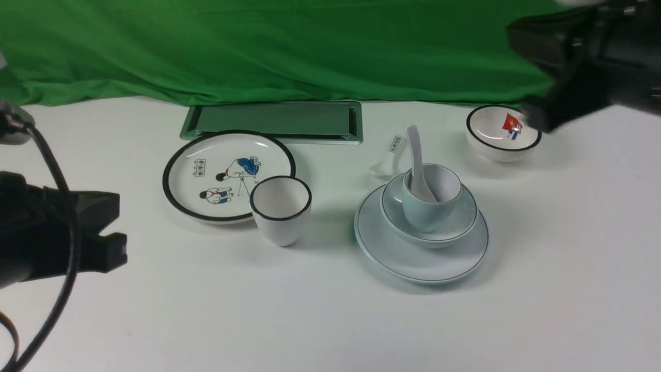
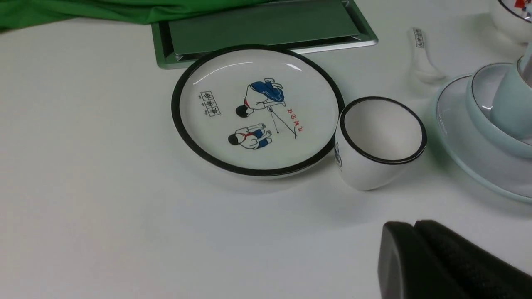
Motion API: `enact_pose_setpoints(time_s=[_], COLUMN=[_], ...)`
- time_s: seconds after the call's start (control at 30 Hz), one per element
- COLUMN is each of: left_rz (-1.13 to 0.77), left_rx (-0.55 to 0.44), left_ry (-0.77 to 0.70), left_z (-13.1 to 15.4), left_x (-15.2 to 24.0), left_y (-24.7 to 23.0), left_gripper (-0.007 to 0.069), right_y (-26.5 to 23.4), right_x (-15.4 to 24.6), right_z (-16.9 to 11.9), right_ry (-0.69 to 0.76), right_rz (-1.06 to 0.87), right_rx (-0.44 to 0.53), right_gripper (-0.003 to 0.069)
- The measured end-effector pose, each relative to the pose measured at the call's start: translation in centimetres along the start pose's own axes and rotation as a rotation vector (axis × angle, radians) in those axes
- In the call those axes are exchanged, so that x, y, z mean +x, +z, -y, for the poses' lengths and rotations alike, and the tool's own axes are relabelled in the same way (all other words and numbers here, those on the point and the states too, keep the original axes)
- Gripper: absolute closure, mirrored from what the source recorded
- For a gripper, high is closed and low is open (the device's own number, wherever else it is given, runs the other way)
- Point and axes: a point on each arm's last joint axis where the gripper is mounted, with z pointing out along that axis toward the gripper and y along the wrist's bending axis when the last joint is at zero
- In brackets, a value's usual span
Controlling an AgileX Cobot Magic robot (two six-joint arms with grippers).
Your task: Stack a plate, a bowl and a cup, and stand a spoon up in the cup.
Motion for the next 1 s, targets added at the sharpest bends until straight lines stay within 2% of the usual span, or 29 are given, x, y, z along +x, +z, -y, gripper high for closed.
enact_pose_setpoints(time_s=[0.07, 0.23, 0.43, 0.63, 0.83, 0.87, 1.0], left_rz=[0.003, 0.003, 0.003, 0.003, 0.005, 0.006, 0.016], left_rx=[0.0, 0.0, 0.0, 0.0, 0.0, 0.0, -0.005], left_ry=[0.001, 0.001, 0.001, 0.001, 0.001, 0.001, 0.013], left_z=[0.0, 0.0, 0.0, 0.0, 0.0, 0.0, 0.0], left_x=[0.0, 0.0, 0.0, 0.0, 0.0, -0.1, -0.1], left_y=[0.0, 0.0, 0.0, 0.0, 0.0, 0.0, 0.0], left_gripper=[0.0654, 0.0654, 0.0654, 0.0654, 0.0654, 0.0654, 0.0654], right_y=[-4.3, -8.8, -9.5, -8.4, -8.4, -8.8, -10.5], right_x=[0.0, 3.9, 8.4, 12.7, 13.9, 14.3, 16.5], right_z=[-0.4, -2.1, -3.7, -5.1, -5.4, -5.4, -5.7], right_ry=[0.046, 0.104, 0.16, 0.181, 0.084, -0.01, -0.123], right_rz=[-0.055, -0.176, -0.176, -0.256, -0.256, -0.22, -0.106], right_rx=[-0.041, -0.096, -0.081, -0.091, -0.068, -0.047, 0.038], right_gripper=[0.0646, 0.0646, 0.0641, 0.0638, 0.063, 0.0637, 0.065])
